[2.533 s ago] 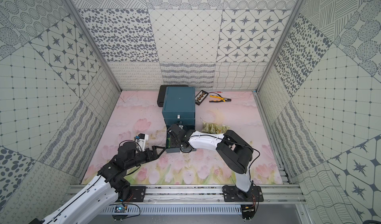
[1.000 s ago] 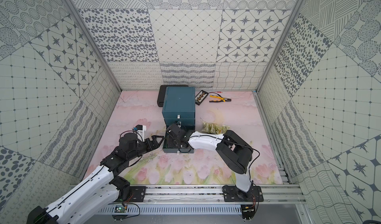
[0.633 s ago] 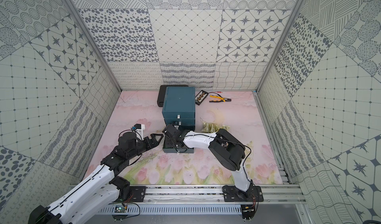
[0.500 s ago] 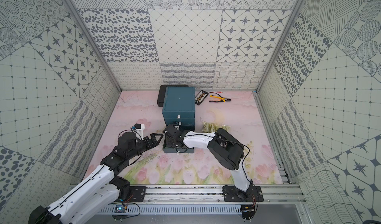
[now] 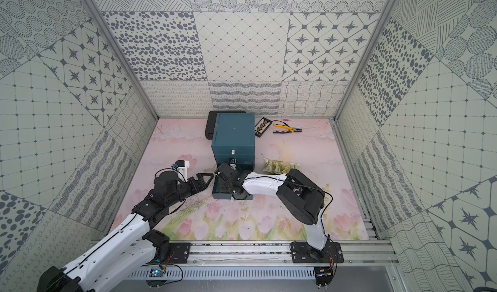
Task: Take the cookies out of the drawer
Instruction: Pick up the cookie from the drawer.
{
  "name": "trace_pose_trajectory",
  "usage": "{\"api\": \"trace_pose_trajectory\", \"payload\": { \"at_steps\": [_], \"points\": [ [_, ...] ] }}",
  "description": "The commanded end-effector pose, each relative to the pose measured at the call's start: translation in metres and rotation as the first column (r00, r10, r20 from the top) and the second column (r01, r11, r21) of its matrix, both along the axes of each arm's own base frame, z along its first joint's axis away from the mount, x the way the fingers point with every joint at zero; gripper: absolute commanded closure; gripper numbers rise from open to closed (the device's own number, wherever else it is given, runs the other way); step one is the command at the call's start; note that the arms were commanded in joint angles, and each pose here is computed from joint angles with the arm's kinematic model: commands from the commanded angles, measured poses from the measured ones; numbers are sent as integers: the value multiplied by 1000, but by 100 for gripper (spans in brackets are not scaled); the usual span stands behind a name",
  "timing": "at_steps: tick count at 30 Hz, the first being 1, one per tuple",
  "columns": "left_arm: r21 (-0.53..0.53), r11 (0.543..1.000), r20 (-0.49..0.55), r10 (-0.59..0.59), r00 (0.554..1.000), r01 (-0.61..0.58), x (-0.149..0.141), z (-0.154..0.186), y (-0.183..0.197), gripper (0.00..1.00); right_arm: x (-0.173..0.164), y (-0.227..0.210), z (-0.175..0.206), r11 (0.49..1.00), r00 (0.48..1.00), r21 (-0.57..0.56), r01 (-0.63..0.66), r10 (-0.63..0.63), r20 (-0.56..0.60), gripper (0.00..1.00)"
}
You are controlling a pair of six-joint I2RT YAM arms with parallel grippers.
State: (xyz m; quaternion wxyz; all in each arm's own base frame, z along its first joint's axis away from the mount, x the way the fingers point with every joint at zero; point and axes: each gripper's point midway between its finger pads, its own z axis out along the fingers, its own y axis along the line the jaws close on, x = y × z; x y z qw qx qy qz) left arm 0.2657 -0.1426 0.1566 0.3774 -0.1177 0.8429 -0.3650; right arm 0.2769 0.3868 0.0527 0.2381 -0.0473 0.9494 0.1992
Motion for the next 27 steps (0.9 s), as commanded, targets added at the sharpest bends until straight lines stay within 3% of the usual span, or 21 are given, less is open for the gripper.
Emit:
{"api": "trace_pose_trajectory", "payload": {
  "at_steps": [1,11,18,22,27],
  "points": [
    [-3,1000,61,-17,998,17,5,17,-3,1,4,-6,39,999,996,38,-1,-2,86,100],
    [34,999,88,-23,996,20,12,32,-2,1,1,-20,95,991,987,133,13,-34,155,100],
    [31,993,112,-119,986,117,15,50,-34,1,-15,-82,134,988,970,122,97,-121,211,100],
    [39,987,103,-161,982,158,13,45,-55,1,-36,-129,126,985,967,73,157,-168,193,100],
    [50,985,89,-172,981,168,8,37,-65,2,-64,-179,78,974,969,6,226,-225,105,100]
  ]
}}
